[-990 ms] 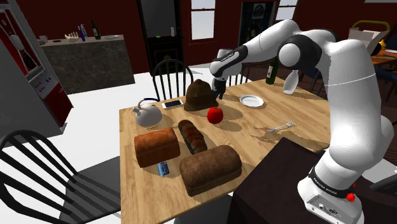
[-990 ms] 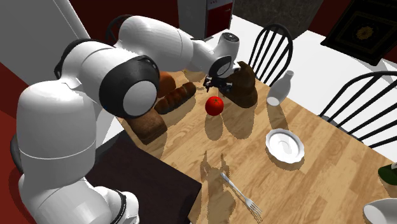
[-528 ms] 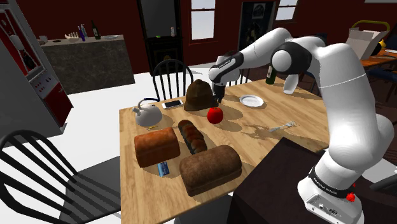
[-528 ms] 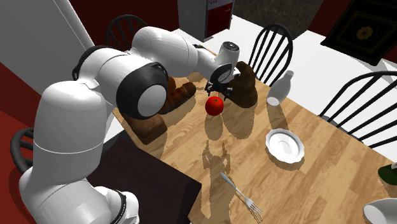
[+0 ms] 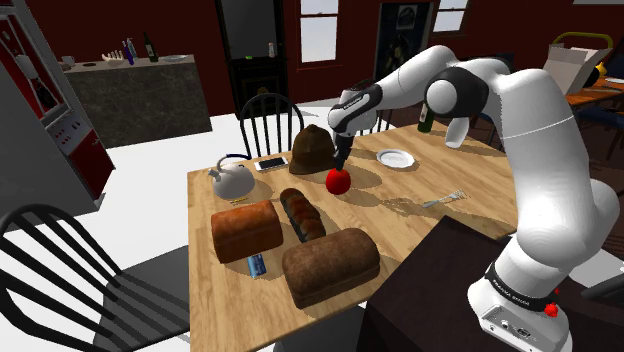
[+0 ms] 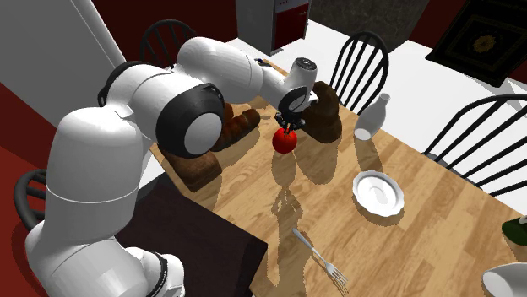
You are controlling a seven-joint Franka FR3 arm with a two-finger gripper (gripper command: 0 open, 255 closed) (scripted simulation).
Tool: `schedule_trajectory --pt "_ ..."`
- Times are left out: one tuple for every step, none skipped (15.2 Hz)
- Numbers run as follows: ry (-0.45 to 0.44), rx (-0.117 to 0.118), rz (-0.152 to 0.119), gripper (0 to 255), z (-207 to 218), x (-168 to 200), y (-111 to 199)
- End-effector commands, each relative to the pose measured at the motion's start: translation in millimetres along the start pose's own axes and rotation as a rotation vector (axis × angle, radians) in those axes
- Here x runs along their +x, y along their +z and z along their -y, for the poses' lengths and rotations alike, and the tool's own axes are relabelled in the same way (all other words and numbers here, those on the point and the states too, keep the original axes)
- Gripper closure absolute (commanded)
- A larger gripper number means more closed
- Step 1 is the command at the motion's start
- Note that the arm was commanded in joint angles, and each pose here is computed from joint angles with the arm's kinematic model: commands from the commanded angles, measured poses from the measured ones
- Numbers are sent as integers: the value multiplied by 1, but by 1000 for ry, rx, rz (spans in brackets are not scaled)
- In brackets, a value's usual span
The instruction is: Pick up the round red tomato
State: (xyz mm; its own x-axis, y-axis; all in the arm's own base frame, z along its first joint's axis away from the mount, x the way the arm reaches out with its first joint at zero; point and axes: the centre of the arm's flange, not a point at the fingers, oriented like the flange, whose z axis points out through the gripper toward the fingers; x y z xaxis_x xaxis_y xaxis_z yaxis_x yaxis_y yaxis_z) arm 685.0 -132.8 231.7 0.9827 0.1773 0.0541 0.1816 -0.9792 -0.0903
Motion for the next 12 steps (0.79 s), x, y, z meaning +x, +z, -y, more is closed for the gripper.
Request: schedule_trajectory --pt "0 0 0 255 0 0 0" --pt "0 0 0 255 0 0 0" --pt "0 0 0 255 0 0 0" --pt "0 0 0 255 0 0 1" --pt "0 0 0 255 0 0 -4" --pt "0 0 0 255 1 1 -10" --pt "0 0 0 255 1 1 -15" --pt "0 0 0 255 2 1 -20" --pt "0 0 0 255 2 2 -25" --pt "0 0 0 255 3 2 -31" --pt "0 0 0 255 3 2 -36" --pt "0 0 0 255 4 2 -41"
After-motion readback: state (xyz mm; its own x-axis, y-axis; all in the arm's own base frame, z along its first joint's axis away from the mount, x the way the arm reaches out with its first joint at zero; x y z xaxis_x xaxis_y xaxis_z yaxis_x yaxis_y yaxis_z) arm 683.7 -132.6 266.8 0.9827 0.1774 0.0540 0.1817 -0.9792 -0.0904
